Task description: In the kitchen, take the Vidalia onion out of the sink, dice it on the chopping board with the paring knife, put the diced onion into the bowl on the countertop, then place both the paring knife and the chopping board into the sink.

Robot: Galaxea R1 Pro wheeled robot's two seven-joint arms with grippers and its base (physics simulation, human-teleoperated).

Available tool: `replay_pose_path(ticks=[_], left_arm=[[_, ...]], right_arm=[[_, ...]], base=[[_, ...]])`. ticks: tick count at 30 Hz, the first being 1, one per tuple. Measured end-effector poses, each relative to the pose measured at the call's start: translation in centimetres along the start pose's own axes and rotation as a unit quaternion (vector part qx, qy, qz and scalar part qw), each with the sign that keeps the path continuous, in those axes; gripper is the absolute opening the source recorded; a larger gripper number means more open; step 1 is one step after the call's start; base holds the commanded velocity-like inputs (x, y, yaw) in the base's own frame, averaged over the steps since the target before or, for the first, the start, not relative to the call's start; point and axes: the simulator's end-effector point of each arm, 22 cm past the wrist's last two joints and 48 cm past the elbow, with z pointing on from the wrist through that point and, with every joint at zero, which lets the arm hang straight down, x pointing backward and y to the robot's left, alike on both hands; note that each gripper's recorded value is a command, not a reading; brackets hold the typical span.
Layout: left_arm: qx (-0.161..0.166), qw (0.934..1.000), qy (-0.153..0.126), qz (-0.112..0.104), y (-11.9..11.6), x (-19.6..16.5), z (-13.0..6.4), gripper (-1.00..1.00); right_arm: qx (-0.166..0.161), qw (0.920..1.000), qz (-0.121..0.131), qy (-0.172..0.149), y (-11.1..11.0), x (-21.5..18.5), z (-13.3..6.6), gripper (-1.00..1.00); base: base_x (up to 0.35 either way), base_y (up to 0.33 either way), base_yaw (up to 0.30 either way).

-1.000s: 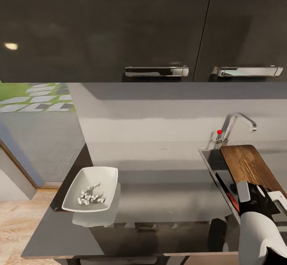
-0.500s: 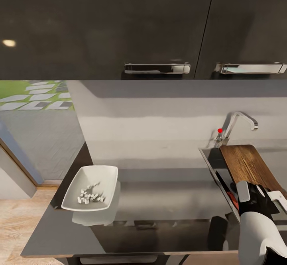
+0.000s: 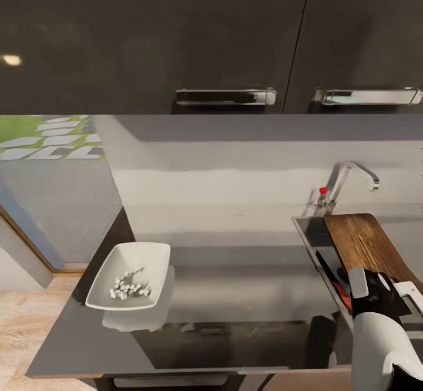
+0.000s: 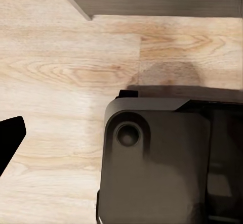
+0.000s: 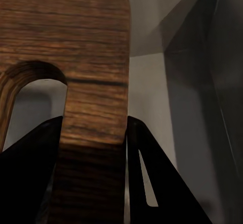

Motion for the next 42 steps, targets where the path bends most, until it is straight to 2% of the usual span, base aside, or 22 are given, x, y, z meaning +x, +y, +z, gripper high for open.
replay_pose_path(ticks=[25, 42], left_arm=[[0.0, 1.0, 0.0, 0.0, 0.0, 0.04, -0.01, 1.0], [0.0, 1.0, 0.001, 0.0, 0.01, 0.12, 0.0, 1.0]], right_arm=[[0.0, 1.0, -0.001, 0.0, 0.02, 0.07, -0.02, -1.0], [-0.001, 1.0, -0.003, 0.002, 0.08, 0.35, -0.04, -1.0]], base=[[0.021, -0.068, 0.0], [0.005, -0.006, 0.0]])
